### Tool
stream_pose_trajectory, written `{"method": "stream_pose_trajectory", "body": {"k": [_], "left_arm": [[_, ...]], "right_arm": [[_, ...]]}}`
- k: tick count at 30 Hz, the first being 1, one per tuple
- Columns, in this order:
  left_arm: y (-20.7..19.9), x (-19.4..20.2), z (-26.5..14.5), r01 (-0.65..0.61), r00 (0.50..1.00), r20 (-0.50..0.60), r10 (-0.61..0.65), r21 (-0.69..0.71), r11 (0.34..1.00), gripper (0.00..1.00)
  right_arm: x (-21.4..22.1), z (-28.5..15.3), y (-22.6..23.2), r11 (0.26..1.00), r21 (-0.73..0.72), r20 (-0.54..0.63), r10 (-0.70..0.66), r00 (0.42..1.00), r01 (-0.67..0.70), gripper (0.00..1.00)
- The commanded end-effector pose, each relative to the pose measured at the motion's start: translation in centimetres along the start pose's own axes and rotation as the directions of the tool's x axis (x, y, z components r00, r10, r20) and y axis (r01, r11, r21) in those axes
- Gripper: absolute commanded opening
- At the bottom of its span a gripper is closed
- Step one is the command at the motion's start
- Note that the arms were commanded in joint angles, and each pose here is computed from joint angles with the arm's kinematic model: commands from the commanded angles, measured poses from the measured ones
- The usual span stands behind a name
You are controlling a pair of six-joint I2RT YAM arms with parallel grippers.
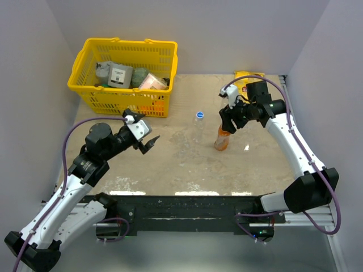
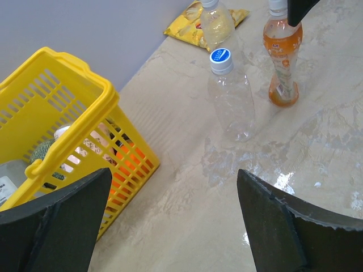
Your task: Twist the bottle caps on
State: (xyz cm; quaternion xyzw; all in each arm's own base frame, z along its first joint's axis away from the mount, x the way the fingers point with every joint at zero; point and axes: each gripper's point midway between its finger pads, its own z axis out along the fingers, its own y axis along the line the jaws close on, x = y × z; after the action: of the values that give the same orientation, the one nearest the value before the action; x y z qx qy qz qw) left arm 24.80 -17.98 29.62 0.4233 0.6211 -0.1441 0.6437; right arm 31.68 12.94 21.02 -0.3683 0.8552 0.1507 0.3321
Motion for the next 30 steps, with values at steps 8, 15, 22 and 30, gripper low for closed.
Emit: {"method": "stream_pose_trajectory", "body": {"k": [8, 15, 22, 30], "left_arm": [[0.2, -1.0, -0.1, 0.002, 0.999, 0.041, -0.001, -0.002, 1.0, 0.97], [0.3, -1.1, -0.1, 0.002, 0.999, 0.042, -0.002, 0.001, 1.0, 0.97], [0.2, -1.0, -0.1, 0.002, 0.999, 0.04, -0.002, 0.005, 1.0, 0.97], [1.7, -2.4, -0.2, 0.024, 0.998, 0.057, -0.022, -0.051, 0.998, 1.0]], "right_arm": [[-0.8, -0.1, -0.2, 1.0, 0.01, 0.041, -0.001, 0.999, 0.0, 0.71], [-1.1, -0.2, -0.3, 1.0, 0.015, 0.05, 0.002, 0.999, -0.003, 0.88], [-4.2, -2.8, 0.2, 1.0, 0.015, 0.131, 0.001, 0.991, -0.003, 0.99], [-10.5, -10.7, 1.5, 0.997, 0.061, 0.308, 0.02, 0.951, -0.041, 0.99]]}}
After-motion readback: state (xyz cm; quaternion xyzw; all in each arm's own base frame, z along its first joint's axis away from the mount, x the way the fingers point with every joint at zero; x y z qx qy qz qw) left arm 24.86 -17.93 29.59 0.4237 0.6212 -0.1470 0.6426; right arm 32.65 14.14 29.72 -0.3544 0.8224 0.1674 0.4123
